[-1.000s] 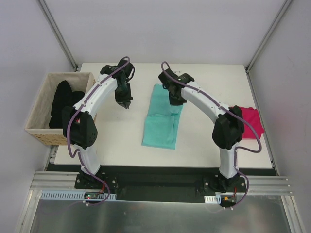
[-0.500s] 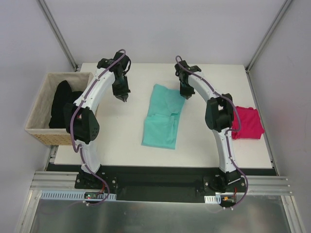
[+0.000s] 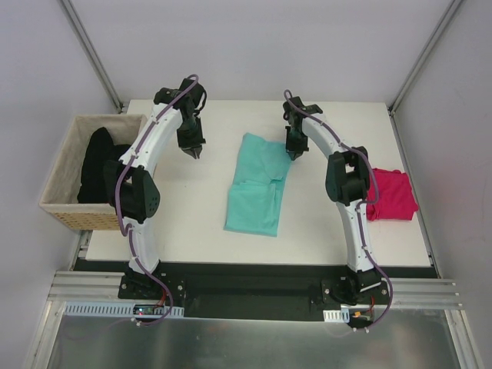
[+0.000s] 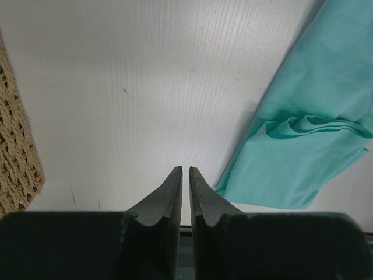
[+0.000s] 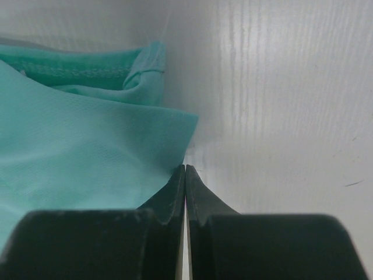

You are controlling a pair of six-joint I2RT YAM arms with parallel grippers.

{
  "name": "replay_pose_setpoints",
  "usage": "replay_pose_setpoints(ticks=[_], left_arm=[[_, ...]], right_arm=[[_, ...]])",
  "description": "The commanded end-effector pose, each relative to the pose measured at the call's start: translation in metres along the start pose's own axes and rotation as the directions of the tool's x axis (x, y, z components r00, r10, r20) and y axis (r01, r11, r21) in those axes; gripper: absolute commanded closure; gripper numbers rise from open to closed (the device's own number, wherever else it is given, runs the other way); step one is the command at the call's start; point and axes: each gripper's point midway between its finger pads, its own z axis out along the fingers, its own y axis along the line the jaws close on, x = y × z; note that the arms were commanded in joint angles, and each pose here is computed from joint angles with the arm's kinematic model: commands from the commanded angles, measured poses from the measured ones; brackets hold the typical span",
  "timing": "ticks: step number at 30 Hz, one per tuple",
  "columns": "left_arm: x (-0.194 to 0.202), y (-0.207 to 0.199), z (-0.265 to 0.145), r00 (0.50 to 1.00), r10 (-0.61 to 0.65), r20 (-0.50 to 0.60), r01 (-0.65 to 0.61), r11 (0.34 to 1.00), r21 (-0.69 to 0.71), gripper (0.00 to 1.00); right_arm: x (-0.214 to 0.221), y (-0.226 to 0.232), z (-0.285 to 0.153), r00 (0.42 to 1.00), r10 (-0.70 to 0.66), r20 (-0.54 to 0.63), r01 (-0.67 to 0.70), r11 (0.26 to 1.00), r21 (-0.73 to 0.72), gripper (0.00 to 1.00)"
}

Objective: Fold and stack the t-shirts
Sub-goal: Fold the folded rectangular tshirt in 1/3 of the way

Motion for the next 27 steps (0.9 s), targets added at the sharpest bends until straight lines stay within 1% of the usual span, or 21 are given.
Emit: replay_pose_setpoints(ticks=[1, 7, 8, 14, 18, 22, 23, 25, 26, 27], left_arm=[[-0.001, 0.006, -0.009, 1.0, -0.001, -0.008, 0.001, 1.0, -0.002, 0.91], [0.0, 0.009, -0.009, 1.0, -0.005, -0.015, 0.005, 1.0, -0.008, 0.91], [0.0, 0.009, -0.009, 1.0, -0.007, -0.015, 0.006, 1.0, -0.008, 0.91], [-0.001, 0.012, -0.008, 1.0, -0.002, -0.017, 0.002, 1.0, -0.009, 0.91], [-0.002, 0.015, -0.008, 1.0, -0.002, -0.019, 0.001, 1.0, -0.012, 0.91], [-0.002, 0.019, -0.007, 1.0, 0.0, -0.023, -0.001, 1.0, -0.016, 0.91], [-0.002, 0.02, -0.006, 1.0, 0.0, -0.026, -0.001, 1.0, -0.018, 0.91], [-0.002, 0.022, -0.005, 1.0, 0.002, -0.029, -0.002, 1.0, -0.02, 0.91], [-0.001, 0.022, -0.004, 1.0, 0.003, -0.031, -0.004, 1.0, -0.021, 0.91], [-0.001, 0.023, -0.003, 0.999, 0.005, -0.036, -0.006, 1.0, -0.023, 0.91]], right_arm=[[-0.006, 0.022, -0.004, 1.0, 0.008, 0.003, -0.008, 0.995, -0.1, 0.99], [-0.005, 0.034, -0.002, 1.0, 0.004, 0.001, -0.004, 0.988, -0.153, 0.99], [-0.004, 0.04, -0.003, 1.0, -0.002, -0.009, 0.001, 0.982, -0.189, 0.99], [-0.007, 0.051, -0.003, 1.0, -0.026, 0.004, 0.026, 0.971, -0.239, 0.99], [-0.009, 0.064, -0.004, 0.999, -0.039, 0.004, 0.039, 0.952, -0.304, 0.99], [-0.011, 0.085, -0.009, 0.996, -0.081, 0.026, 0.085, 0.918, -0.388, 0.99], [-0.012, 0.086, -0.01, 0.996, -0.083, 0.032, 0.089, 0.917, -0.388, 0.98], [-0.013, 0.084, -0.012, 0.996, -0.083, 0.04, 0.091, 0.924, -0.37, 0.93], [-0.016, 0.076, -0.011, 0.996, -0.074, 0.053, 0.088, 0.941, -0.328, 0.84], [-0.018, 0.069, -0.011, 0.996, -0.069, 0.059, 0.084, 0.951, -0.298, 0.79]])
